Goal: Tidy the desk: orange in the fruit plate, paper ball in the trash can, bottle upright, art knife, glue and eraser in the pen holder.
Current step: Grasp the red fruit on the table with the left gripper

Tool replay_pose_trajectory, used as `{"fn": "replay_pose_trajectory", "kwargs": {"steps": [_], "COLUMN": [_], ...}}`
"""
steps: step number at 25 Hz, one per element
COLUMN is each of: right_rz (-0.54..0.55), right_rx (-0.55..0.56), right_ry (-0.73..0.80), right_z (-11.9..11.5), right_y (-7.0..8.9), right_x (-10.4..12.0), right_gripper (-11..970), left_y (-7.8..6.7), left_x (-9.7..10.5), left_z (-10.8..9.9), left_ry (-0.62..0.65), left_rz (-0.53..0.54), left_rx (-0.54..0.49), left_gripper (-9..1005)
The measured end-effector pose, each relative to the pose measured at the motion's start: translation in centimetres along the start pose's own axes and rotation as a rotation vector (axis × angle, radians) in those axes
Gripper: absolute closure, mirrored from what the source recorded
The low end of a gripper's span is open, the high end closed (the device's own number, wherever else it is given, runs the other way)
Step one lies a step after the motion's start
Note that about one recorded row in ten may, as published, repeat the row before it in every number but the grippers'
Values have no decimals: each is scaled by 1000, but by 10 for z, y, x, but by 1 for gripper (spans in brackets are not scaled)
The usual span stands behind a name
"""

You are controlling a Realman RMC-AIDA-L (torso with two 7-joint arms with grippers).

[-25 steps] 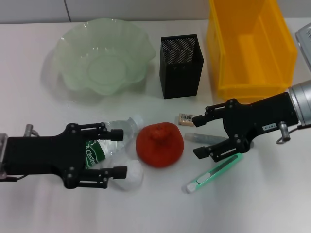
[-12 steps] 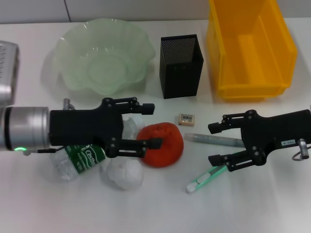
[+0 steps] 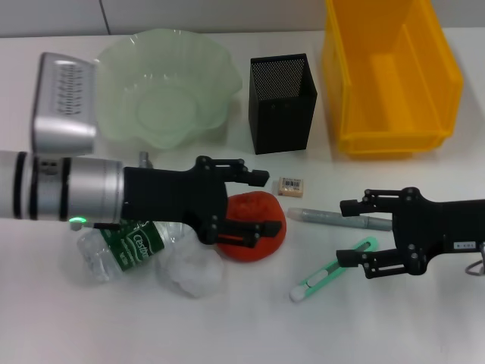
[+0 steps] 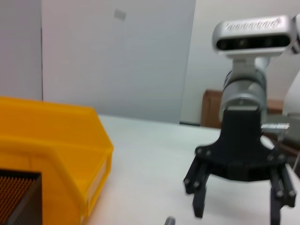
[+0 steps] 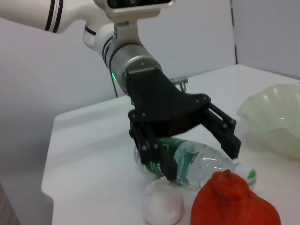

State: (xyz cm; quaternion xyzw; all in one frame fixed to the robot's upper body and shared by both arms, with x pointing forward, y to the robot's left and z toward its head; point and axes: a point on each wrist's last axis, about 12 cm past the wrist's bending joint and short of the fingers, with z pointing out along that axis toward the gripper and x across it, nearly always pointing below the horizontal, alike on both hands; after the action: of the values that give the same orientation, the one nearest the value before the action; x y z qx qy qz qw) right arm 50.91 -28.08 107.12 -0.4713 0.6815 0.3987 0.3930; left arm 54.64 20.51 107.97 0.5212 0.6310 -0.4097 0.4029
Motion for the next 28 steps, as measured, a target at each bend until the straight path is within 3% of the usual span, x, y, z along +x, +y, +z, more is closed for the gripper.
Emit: {"fn": "replay_pose_trajectory", "kwargs": {"steps": [8, 23, 25, 28], "right_rz": [11, 10, 10, 9], "right_rx": [31, 10, 9, 2], "right_ry": [-33, -45, -47, -51], "right_z": [-6, -7, -7, -8], "right_y": [6, 9, 9, 10], "right_x": [10, 9, 9, 9], "right_gripper": [153, 153, 153, 153], "left_y": [14, 15, 15, 16], "left_x": [0, 4, 4, 5], "left_z": [9, 9, 10, 11], "left_ry": [122, 216, 222, 233], "left_rz": [-34, -27, -24, -18], "left_rx": [-50, -46, -47, -50], "left_gripper": [234, 238, 364, 433]}}
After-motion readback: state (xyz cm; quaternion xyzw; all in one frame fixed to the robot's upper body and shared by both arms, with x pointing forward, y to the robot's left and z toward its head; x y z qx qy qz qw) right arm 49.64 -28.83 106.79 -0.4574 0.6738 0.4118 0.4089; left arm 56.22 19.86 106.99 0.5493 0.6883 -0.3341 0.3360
